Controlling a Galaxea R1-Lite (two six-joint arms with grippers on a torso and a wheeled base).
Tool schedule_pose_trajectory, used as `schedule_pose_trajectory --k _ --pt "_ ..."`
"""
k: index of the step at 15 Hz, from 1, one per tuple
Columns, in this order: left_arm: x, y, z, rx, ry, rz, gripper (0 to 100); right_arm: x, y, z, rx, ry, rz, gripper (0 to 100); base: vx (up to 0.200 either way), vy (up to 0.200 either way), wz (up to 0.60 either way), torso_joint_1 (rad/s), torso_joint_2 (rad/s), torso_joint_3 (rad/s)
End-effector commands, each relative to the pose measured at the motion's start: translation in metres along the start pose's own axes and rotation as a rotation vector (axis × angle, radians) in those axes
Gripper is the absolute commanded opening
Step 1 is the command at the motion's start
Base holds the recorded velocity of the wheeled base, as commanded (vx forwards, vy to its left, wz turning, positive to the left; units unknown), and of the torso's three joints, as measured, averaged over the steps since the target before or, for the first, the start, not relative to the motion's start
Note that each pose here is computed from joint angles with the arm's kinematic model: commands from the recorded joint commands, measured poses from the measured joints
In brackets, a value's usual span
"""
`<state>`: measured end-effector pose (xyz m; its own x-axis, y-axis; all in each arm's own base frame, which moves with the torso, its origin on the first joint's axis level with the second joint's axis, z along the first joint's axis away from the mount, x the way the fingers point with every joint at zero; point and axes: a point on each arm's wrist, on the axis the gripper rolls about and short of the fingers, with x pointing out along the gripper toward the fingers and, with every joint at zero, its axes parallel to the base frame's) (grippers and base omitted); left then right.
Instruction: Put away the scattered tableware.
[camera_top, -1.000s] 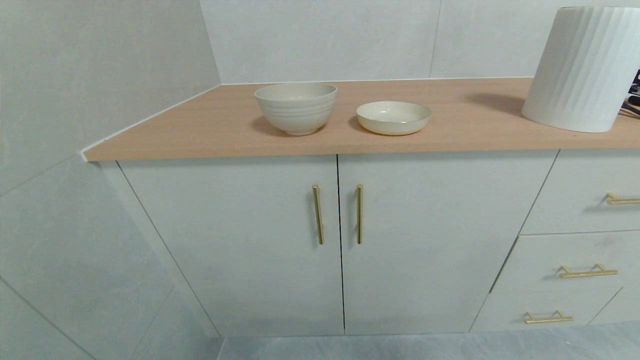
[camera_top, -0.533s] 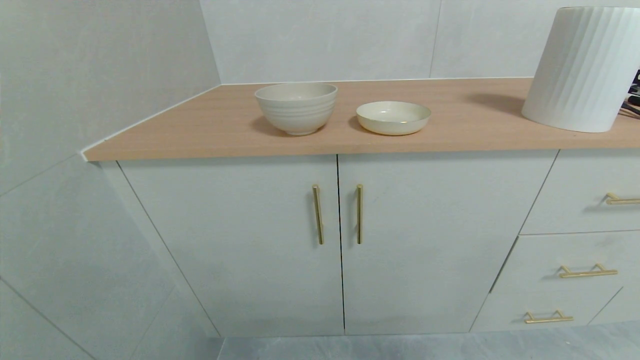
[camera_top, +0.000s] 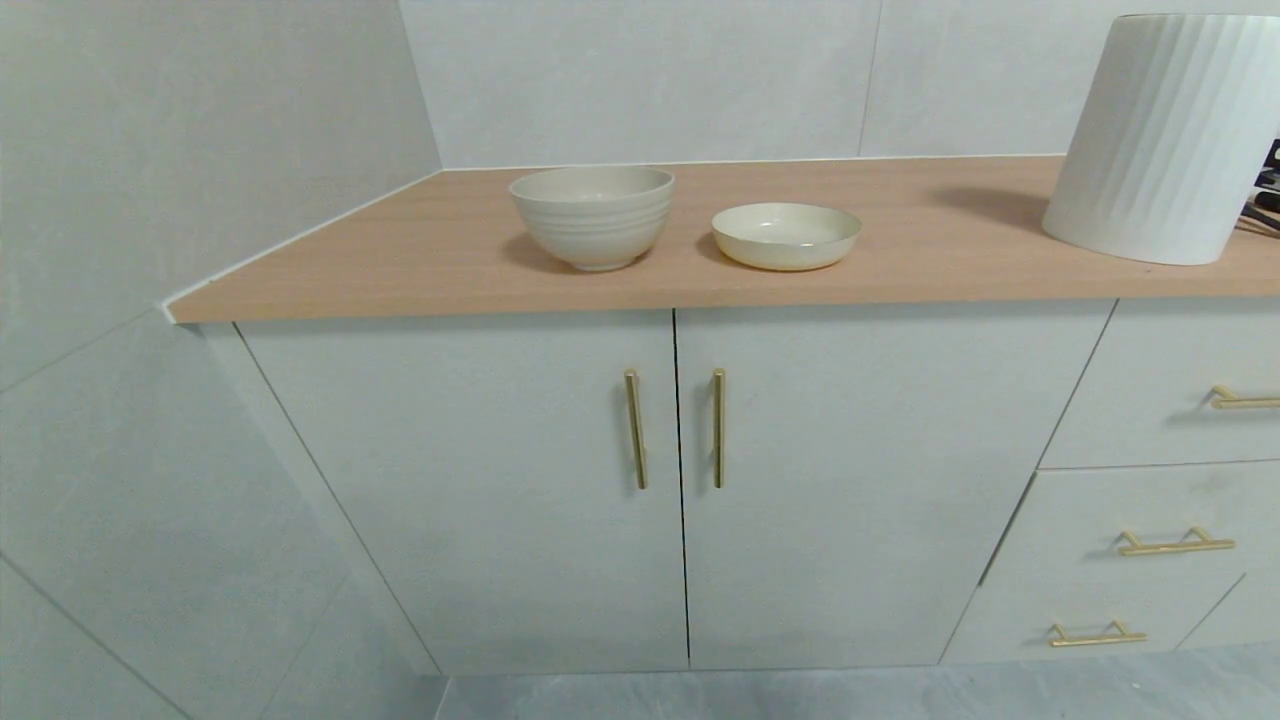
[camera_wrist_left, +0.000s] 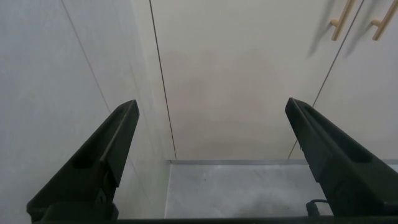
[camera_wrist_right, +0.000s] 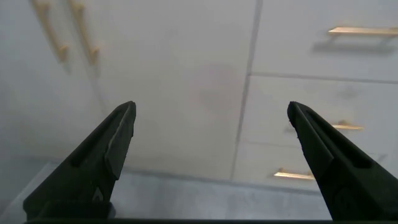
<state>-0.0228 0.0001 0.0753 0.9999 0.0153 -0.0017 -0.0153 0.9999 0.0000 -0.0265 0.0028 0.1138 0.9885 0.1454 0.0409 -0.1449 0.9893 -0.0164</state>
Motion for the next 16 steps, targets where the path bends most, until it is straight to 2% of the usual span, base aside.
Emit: schedule_pose_trajectory --k 1,5,7,10,12,14,16 --pt "0.0 0.0 0.0 0.0 0.0 0.002 100 0.029 -0.003 0.021 0.028 0.18 0.097 100 0.0 0.0 0.0 0.0 0.0 0.0" --pt "0.0 0.0 0.0 0.0 0.0 0.002 100 0.077 0.0 0.058 0.067 0.335 0.279 100 0.0 0.0 0.0 0.0 0.0 0.0" --pt "0.0 0.0 0.0 -0.002 0.0 0.002 100 0.11 0.009 0.074 0.07 0.413 0.376 100 0.0 0.0 0.0 0.0 0.0 0.0" --pt "0.0 0.0 0.0 -0.002 0.0 0.002 100 0.16 0.031 0.08 0.06 0.536 0.474 100 0.0 0.0 0.0 0.0 0.0 0.0" --pt "0.0 0.0 0.0 -0.002 0.0 0.002 100 0.188 0.044 0.079 0.054 0.555 0.506 100 0.0 0.0 0.0 0.0 0.0 0.0" --pt "0.0 0.0 0.0 -0.002 0.0 0.002 100 0.225 0.06 0.075 0.057 0.494 0.53 100 0.0 0.0 0.0 0.0 0.0 0.0" --pt "0.0 0.0 0.0 0.0 0.0 0.002 100 0.25 0.073 0.068 0.055 0.499 0.548 100 0.0 0.0 0.0 0.0 0.0 0.0"
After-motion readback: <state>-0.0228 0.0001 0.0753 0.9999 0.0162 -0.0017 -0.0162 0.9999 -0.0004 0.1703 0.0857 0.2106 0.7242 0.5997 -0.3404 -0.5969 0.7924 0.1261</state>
